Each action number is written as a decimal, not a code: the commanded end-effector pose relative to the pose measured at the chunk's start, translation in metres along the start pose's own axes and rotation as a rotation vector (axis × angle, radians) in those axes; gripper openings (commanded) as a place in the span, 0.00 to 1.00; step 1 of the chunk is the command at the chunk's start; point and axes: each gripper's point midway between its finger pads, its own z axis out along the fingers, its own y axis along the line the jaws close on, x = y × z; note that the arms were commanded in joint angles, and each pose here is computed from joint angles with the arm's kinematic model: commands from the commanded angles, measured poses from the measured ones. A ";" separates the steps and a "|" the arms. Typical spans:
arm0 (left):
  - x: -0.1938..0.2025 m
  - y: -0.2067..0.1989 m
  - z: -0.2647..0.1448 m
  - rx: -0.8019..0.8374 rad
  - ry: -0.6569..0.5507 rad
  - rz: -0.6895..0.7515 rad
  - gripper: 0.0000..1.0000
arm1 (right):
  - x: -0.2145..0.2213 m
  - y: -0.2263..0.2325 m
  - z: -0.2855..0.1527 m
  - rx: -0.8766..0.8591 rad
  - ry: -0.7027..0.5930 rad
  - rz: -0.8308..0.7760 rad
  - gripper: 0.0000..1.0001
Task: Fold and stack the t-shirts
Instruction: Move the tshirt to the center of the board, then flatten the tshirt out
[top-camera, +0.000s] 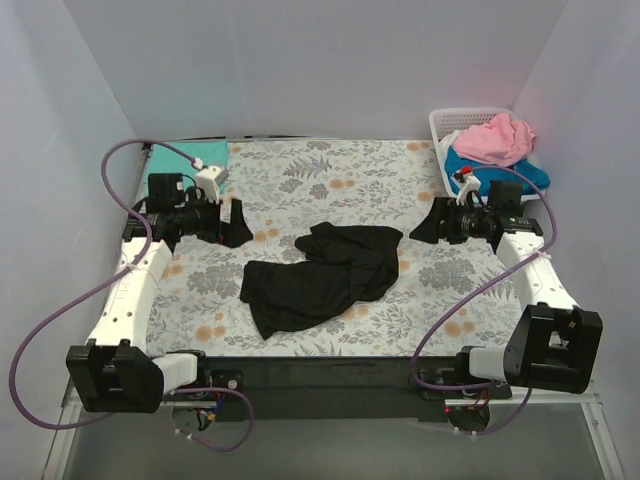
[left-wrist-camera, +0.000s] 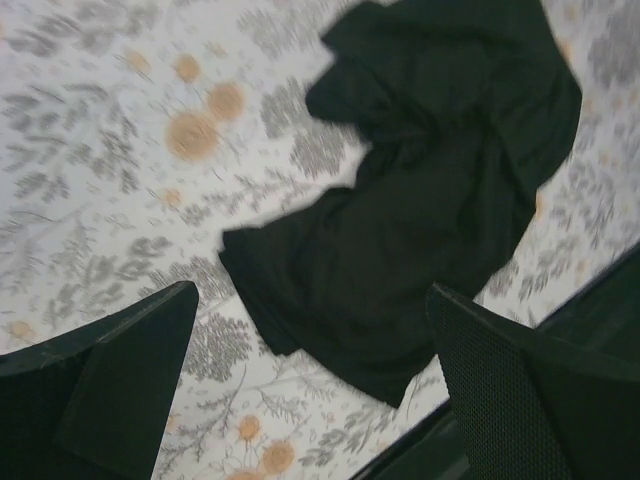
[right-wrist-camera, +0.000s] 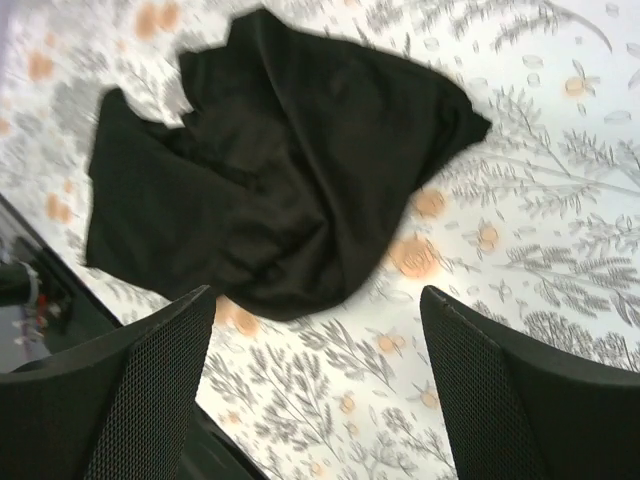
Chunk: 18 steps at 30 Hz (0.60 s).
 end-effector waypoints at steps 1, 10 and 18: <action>0.070 -0.022 0.004 0.142 0.184 0.150 0.98 | 0.011 -0.007 -0.015 0.064 0.028 -0.266 0.89; 0.157 -0.021 0.048 0.123 0.415 0.237 0.81 | 0.051 0.004 0.031 0.074 0.255 -0.432 0.88; 0.190 -0.002 0.075 0.015 0.533 0.313 0.63 | 0.039 -0.028 0.069 0.203 0.326 -0.450 0.81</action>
